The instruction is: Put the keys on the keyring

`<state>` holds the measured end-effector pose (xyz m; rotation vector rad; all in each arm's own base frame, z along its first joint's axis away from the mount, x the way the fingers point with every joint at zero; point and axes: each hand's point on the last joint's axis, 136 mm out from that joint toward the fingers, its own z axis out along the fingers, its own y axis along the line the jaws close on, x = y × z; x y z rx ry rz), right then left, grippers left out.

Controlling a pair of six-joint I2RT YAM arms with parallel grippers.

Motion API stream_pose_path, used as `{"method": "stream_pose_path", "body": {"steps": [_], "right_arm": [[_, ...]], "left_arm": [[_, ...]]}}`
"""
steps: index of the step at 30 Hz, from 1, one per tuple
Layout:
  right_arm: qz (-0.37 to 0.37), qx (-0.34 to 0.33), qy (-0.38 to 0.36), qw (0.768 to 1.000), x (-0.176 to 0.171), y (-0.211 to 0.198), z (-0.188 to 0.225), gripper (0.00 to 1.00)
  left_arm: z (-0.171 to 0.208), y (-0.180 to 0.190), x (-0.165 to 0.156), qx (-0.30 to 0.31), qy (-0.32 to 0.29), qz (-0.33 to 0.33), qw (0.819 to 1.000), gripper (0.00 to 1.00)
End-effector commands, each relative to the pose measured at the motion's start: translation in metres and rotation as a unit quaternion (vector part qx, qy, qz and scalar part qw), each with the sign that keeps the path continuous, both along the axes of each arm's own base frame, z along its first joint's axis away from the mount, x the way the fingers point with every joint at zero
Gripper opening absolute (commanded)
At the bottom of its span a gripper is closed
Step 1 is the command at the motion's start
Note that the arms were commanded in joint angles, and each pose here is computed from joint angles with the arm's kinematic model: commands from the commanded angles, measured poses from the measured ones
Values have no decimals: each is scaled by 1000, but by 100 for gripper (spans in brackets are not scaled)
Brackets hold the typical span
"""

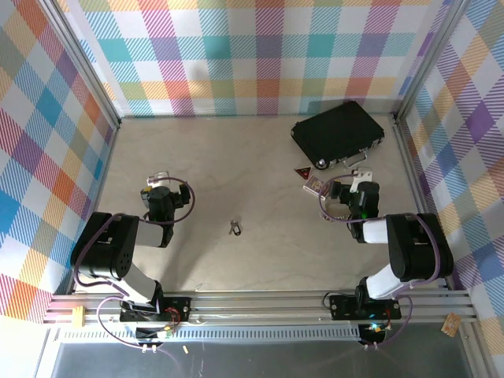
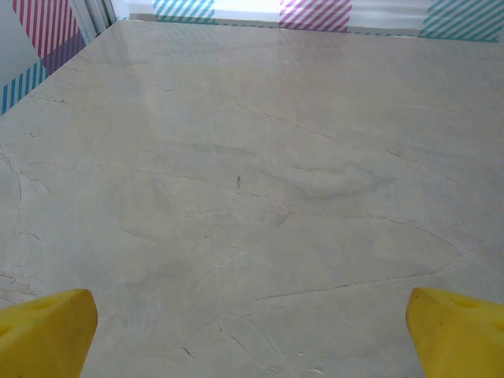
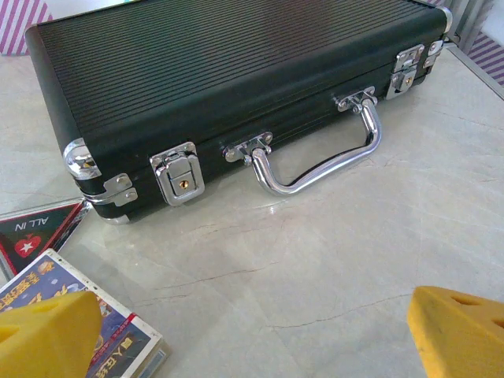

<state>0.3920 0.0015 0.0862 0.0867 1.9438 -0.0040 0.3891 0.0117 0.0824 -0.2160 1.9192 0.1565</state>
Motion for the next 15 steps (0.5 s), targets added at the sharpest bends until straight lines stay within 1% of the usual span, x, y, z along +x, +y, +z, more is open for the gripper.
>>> {"method": "stream_pose_path", "body": {"steps": [1,15], "right_arm": [[5,5,-10,1000,5,1,6,99],[5,5,-9,1000,5,1,6,99]], "left_arm": [[5,1,4,-11,-10,1,1000,100],[5,1,4,-11,-10,1,1000,100]]}}
